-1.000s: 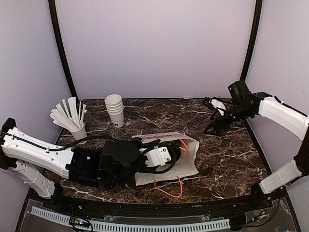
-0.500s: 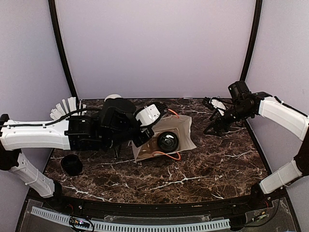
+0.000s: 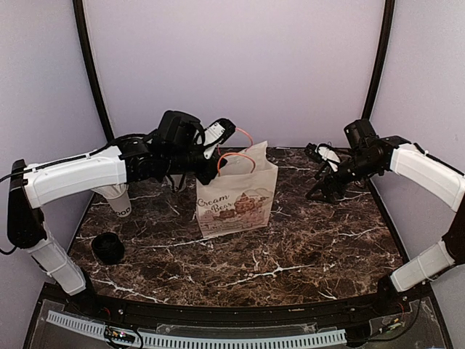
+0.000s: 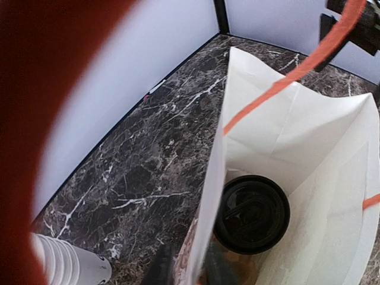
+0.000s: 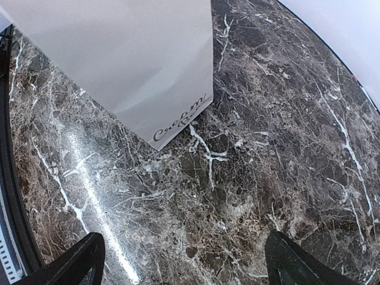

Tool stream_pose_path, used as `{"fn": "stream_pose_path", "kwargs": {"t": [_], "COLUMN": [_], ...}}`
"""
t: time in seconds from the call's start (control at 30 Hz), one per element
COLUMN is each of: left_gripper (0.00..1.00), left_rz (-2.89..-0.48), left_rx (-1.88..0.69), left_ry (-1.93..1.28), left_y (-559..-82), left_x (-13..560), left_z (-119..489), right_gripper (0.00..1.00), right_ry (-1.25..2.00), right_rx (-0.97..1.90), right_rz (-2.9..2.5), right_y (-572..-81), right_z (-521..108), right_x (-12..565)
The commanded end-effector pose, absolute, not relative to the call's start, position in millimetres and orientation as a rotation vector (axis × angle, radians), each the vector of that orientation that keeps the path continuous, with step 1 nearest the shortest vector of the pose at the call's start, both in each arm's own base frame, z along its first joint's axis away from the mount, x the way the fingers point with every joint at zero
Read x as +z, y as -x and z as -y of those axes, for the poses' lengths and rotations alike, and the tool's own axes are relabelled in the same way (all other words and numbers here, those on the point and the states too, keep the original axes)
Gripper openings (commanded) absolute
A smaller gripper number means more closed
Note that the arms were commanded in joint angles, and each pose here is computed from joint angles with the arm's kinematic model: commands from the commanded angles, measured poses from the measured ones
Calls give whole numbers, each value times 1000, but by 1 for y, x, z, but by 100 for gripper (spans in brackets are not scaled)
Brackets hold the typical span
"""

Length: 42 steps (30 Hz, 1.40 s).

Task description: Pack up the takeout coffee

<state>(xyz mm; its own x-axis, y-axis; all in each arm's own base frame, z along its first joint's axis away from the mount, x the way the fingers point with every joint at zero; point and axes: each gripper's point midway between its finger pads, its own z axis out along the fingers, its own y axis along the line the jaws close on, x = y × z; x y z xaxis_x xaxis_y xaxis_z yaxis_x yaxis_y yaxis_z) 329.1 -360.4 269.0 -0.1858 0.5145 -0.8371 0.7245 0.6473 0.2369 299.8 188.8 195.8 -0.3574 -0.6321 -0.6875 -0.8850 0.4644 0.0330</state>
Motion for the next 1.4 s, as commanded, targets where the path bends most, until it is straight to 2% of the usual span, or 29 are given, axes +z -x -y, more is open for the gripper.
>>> {"fn": "stream_pose_path", "kwargs": {"t": [0.0,0.03,0.17,0.43,0.73,0.87,1.03,1.13,1.23,1.37], "left_gripper": [31,39,55,72,75,76,92,93,97,99], "left_rz": [-1896,-1880,-1825,-1756,-1738,-1770,-1857,-1947,-1969,-1991], "left_rx": [-354,-353,-328,-261,-191,-124,-75,-101,-97,-126], "left_ry": [-973,-955,-898,-811,-703,-634,-476,-335,-264,-185], "left_y": [-334,-336,-341,-341,-342,-341,-344,-355,-360,-366], "left_x": [270,277,302,345,368,359,339,325,316,302], "left_z": [362,361,354,324,286,261,215,183,169,163], "right_gripper": [95,95,96,98,99,99,99,99,99,99], "right_ry": [1246,1246,1245,1231,1214,1156,850,613,411,303], "right_rx": [543,547,563,584,624,535,389,409,296,173], "right_rz": [-2058,-2057,-2054,-2017,-1994,-2005,-2004,-2019,-1993,-1972], "right_y": [-299,-299,-297,-308,-318,-330,-364,-384,-402,-406], "right_z": [-189,-190,-191,-198,-206,-198,-155,-120,-91,-68], "right_x": [213,214,217,241,256,264,302,320,334,342]}}
